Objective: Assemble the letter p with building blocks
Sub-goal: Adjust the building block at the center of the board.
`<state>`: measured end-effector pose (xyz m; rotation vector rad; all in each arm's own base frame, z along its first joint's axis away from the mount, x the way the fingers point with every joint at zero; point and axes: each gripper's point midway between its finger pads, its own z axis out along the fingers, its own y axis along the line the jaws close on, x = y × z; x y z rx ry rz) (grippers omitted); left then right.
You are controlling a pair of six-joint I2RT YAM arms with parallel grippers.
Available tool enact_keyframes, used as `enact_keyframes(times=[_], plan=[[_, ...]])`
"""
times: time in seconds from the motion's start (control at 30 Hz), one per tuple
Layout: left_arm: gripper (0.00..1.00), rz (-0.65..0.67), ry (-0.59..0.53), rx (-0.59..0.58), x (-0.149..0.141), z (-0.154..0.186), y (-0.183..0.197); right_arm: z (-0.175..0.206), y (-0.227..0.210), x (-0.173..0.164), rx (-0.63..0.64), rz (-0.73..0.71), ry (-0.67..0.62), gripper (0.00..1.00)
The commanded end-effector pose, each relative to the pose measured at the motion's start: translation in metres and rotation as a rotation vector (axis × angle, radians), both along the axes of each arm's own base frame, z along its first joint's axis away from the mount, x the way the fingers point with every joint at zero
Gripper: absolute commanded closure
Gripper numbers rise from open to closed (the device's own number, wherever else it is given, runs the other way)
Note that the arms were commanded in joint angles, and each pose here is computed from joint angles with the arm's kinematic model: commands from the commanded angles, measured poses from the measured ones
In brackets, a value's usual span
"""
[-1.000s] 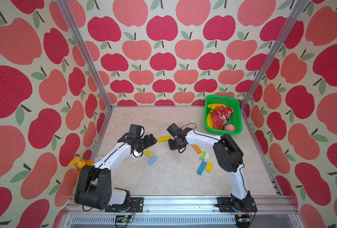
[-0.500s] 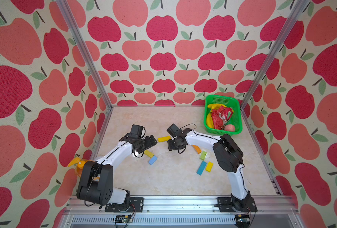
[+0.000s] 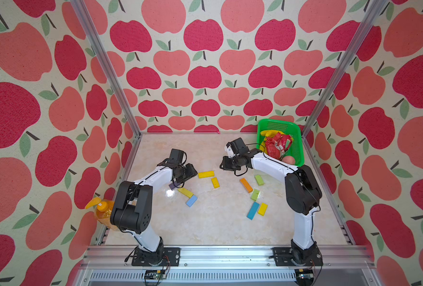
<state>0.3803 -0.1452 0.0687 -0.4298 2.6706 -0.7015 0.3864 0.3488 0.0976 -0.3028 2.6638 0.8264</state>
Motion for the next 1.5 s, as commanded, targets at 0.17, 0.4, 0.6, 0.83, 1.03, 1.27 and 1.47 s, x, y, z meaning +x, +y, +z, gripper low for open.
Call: enact_keyframes(times=[0.17, 0.4, 0.6, 0.83, 1.03, 1.27, 1.47], plan=[[0.76, -0.001, 0.005, -0.016, 0.018, -0.008, -0.007, -0.020, 0.032, -0.009, 0.135, 0.100, 0.126, 0.99], [0.87, -0.010, 0.033, -0.020, 0.022, -0.019, -0.009, -0.035, 0.038, -0.011, 0.158, 0.105, 0.177, 1.00], [1.00, -0.020, 0.049, -0.013, 0.022, -0.024, -0.010, -0.036, 0.037, -0.008, 0.130, 0.087, 0.185, 1.00], [1.00, -0.024, 0.067, -0.018, 0.023, -0.032, -0.011, -0.041, 0.035, -0.004, 0.040, 0.017, 0.221, 1.00], [1.00, -0.034, 0.070, -0.020, 0.023, -0.032, -0.012, -0.029, 0.037, -0.009, -0.013, 0.038, 0.219, 1.00], [1.00, -0.046, 0.069, -0.020, 0.022, -0.033, -0.011, -0.009, 0.002, 0.014, -0.215, 0.179, 0.078, 1.00], [1.00, -0.051, 0.068, -0.010, 0.021, -0.030, -0.010, -0.038, -0.015, 0.029, -0.187, 0.232, 0.157, 1.00]])
